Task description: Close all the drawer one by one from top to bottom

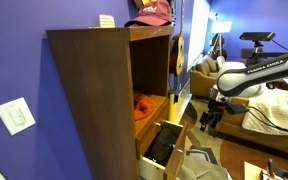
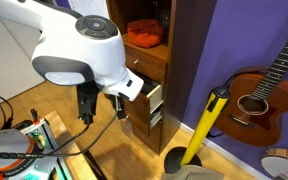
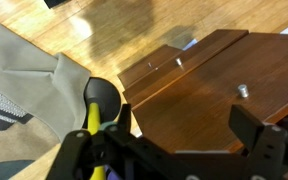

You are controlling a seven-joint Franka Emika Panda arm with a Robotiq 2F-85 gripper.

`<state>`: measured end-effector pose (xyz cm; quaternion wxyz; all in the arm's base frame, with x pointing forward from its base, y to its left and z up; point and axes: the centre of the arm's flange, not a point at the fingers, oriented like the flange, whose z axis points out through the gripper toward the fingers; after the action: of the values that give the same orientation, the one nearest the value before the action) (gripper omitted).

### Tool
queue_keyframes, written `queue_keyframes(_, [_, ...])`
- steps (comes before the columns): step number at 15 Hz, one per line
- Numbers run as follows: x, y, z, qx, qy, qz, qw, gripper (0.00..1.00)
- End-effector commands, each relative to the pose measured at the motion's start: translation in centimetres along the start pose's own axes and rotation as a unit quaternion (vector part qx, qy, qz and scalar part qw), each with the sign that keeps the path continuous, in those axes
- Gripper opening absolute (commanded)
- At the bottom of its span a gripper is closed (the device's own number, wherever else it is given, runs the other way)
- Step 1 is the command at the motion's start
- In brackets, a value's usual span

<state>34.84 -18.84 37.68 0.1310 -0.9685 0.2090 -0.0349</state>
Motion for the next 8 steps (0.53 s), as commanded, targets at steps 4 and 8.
queue_keyframes(4, [1.2,-0.2,3.4,0.049,0.034,0.083,0.9947,1.00])
queue_keyframes(8, [2.0,-0.3,4.8,0.090,0.035,0.120,0.9880,1.00])
